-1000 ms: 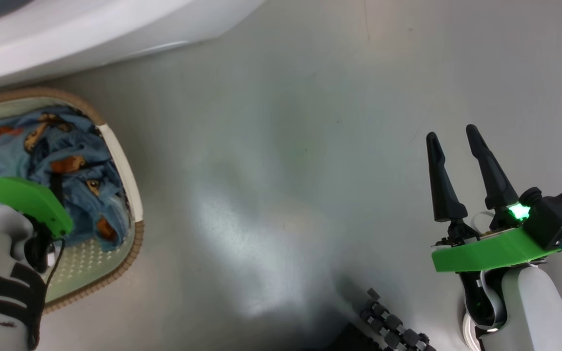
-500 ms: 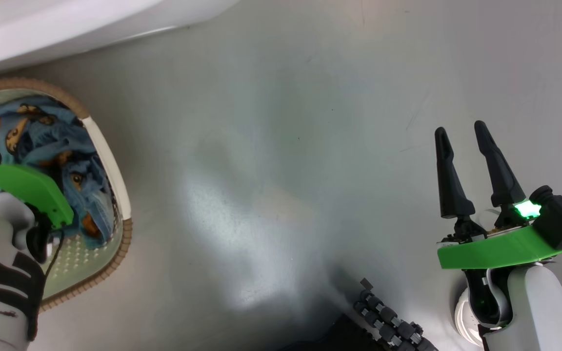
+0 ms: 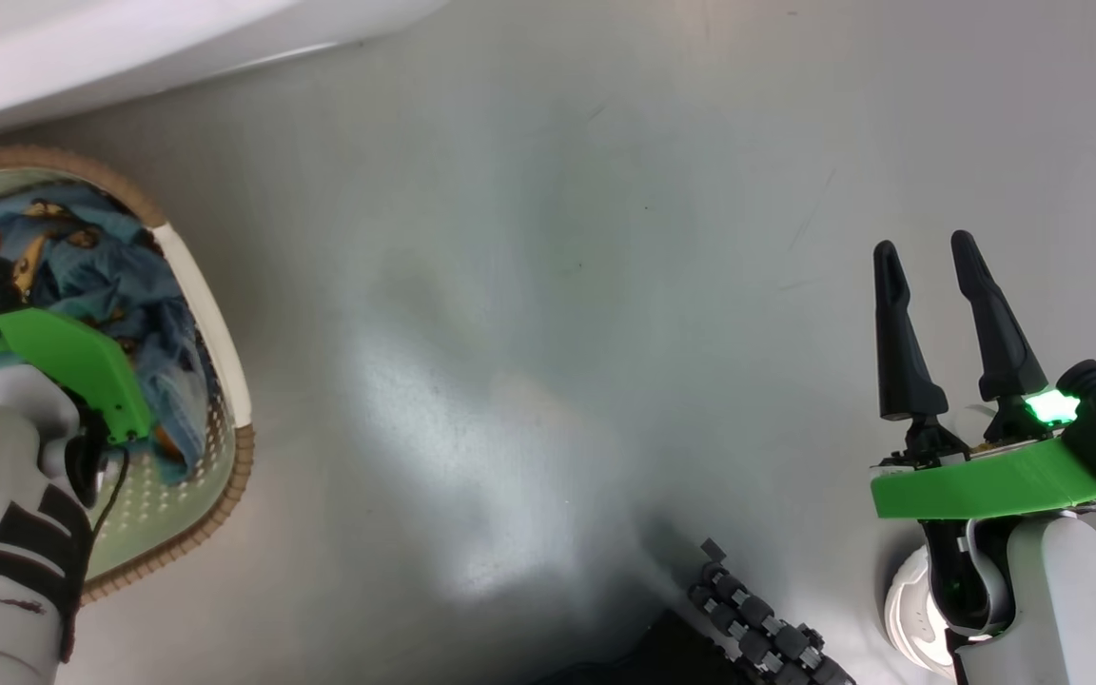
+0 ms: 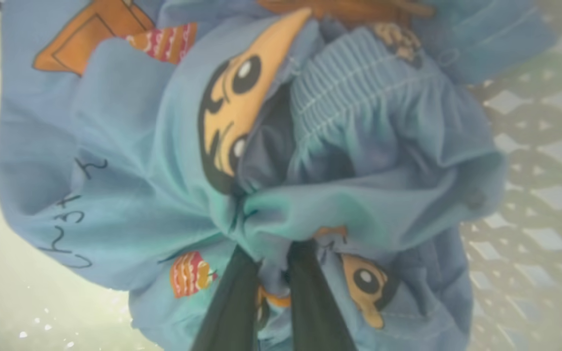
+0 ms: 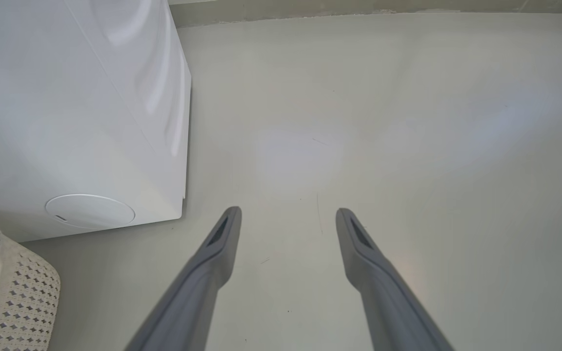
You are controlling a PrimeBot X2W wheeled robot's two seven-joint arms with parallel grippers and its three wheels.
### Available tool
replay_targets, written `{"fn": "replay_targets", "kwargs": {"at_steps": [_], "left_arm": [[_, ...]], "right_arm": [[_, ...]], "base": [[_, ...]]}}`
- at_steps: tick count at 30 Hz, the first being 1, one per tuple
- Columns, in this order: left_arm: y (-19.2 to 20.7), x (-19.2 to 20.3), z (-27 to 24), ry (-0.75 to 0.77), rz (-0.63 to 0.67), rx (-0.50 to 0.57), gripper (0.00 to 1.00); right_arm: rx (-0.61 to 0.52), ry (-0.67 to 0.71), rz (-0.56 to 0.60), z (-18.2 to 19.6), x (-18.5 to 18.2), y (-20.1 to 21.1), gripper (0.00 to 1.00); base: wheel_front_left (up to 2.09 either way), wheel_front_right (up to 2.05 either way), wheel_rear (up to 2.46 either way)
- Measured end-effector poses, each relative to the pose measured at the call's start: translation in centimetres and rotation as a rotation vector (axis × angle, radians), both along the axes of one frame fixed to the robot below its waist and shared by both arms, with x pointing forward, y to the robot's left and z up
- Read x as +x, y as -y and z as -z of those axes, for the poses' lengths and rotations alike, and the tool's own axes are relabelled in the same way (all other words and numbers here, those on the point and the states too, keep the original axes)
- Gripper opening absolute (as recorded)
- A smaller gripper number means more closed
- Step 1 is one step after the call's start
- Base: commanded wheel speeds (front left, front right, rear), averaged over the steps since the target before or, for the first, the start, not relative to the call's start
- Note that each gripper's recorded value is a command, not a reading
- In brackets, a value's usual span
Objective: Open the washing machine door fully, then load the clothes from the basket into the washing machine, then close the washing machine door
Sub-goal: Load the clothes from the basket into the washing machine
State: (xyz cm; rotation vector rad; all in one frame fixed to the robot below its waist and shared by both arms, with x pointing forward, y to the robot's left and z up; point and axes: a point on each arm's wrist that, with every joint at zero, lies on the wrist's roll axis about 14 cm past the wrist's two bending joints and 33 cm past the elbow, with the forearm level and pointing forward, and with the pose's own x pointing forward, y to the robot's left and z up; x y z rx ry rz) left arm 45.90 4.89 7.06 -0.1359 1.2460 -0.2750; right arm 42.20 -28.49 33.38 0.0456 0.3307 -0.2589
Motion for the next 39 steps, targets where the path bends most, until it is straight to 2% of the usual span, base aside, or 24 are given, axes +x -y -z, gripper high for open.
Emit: {"fn": "replay_targets", "kwargs": {"at_steps": [7, 16, 21, 34, 39], "left_arm": [[-0.6, 0.8, -1.6, 0.053, -0.032, 0.000, 0.00], [-1.5, 0.5, -6.0, 0.175, -0.219, -0.046, 0.00], [-1.8, 0.3, -9.2, 0.244, -0.271, -0.089, 0.00], [-5.0, -0.9, -17.9, 0.439, -0.427, -0.149, 0.00], [-6.4, -2.9, -21.4, 0.535, -0.460, -0.145, 0.00]], "right_arm": [[0.010, 0.029, -0.004, -0.7, 0.5, -0.3, 1.00], [0.022, 0.097, -0.061, -2.8, 1.8, -2.1, 1.00], [0.027, 0.147, -0.096, -4.6, 2.4, -3.3, 1.00], [0.043, 0.206, -0.140, -8.2, -0.1, -5.3, 1.00], [0.056, 0.243, -0.167, -10.0, -1.2, -6.5, 1.00]], "base": [[0.00, 0.00, 0.00], [0.00, 0.00, 0.00], [0.00, 0.00, 0.00], [0.00, 0.00, 0.00], [0.00, 0.00, 0.00]]}}
